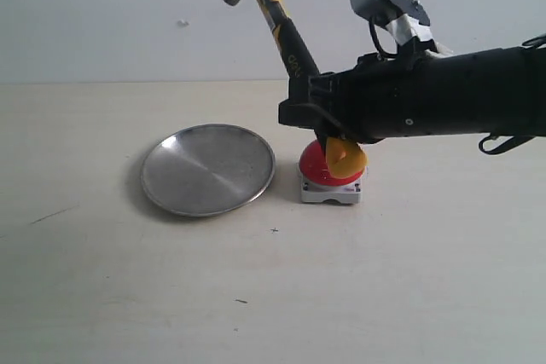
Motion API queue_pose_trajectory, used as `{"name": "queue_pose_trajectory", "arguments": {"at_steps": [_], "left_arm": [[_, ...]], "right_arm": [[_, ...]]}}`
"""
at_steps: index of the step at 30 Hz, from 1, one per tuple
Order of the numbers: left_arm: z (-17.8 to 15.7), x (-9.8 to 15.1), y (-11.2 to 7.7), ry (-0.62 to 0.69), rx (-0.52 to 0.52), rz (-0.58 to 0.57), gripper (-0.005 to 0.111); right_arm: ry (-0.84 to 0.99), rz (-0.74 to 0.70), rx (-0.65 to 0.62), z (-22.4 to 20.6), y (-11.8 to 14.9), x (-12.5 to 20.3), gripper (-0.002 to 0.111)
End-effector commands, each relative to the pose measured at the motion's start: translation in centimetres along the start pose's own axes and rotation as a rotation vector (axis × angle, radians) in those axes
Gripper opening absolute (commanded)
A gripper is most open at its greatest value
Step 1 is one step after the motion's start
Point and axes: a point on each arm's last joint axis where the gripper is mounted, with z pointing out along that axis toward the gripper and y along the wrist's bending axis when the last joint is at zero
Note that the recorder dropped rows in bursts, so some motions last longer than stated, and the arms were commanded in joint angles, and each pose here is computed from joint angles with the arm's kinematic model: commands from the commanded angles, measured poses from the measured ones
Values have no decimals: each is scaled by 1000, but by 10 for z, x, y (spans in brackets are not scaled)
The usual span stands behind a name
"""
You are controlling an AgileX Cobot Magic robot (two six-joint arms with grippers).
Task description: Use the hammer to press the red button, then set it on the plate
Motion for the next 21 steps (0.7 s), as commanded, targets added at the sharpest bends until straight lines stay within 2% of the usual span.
{"name": "queue_pose_trajectory", "arguments": {"at_steps": [1,4,6,8,10,13,16,21], "left_arm": [[0,1,0,3,5,-5,0],[0,1,0,3,5,-5,0],[0,1,0,3,5,-5,0],[0,1,0,3,5,-5,0],[0,1,0,3,5,-5,0],[0,1,0,3,5,-5,0],[0,1,0,3,5,-5,0],[0,1,0,3,5,-5,0]], "right_arm": [[-32,-22,66,-2,3,-9,0],[-49,-68,181,4,8,-4,0],[-88,-130,303,9,17,-1,0],[-101,-183,337,14,31,2,0],[-93,-193,279,19,44,2,0],[-47,-113,145,31,55,4,0],[-27,-15,109,39,55,7,0],[24,-1,57,49,55,15,0]]}}
